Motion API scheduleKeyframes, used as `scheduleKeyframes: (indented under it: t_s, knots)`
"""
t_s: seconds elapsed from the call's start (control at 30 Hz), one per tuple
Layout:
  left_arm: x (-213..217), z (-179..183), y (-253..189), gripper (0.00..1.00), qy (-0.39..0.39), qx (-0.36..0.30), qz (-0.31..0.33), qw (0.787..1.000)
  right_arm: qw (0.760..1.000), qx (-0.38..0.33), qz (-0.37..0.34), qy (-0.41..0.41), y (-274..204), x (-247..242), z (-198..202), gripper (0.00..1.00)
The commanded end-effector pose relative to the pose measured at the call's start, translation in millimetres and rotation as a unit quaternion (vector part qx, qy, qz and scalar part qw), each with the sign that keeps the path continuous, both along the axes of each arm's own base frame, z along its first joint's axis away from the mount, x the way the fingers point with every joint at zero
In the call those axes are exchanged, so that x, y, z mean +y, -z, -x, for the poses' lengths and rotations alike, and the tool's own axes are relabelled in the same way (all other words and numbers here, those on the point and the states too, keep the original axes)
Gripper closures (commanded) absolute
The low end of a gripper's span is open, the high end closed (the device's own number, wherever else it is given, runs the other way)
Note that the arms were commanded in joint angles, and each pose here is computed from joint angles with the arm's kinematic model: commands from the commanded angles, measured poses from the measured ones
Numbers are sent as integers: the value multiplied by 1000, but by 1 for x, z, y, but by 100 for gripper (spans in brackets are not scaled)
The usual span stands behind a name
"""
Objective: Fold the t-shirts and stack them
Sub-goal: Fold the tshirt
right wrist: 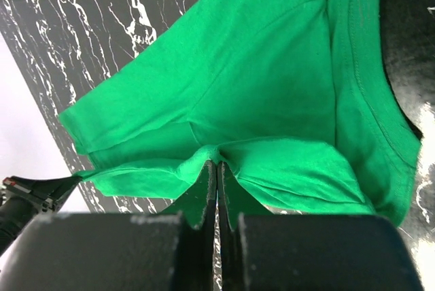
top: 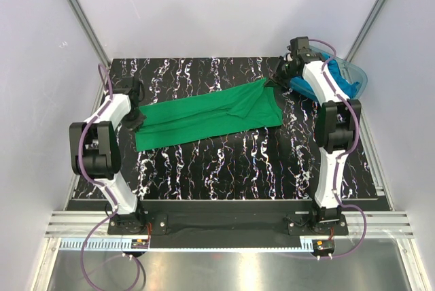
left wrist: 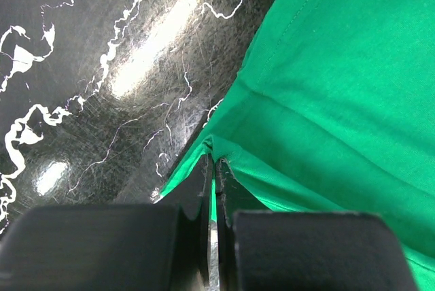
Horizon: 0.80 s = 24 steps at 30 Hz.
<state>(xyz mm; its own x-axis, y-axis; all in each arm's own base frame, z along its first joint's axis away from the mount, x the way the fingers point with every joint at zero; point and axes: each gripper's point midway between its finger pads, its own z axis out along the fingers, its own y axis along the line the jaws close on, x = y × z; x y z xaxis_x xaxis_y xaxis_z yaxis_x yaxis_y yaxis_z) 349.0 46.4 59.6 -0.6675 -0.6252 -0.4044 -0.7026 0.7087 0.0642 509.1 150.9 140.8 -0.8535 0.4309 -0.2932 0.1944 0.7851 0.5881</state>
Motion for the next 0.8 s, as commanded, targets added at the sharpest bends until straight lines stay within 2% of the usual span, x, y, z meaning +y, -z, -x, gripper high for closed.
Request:
scheduleKeyframes:
  t_s: [0.0, 0.5, 0.77]
  knots:
    - [9, -14, -9, 98, -3, -19, -14, 1000, 1000, -23, -20, -8, -10, 12, -12, 100]
    - [14, -21, -2, 98, -6, -11, -12, 1000, 999, -23, -25, -4, 3, 15, -30, 100]
    - [15, -22, -2, 98, -7, -12, -11, 1000, 999, -36, -25, 5, -5, 14, -35, 100]
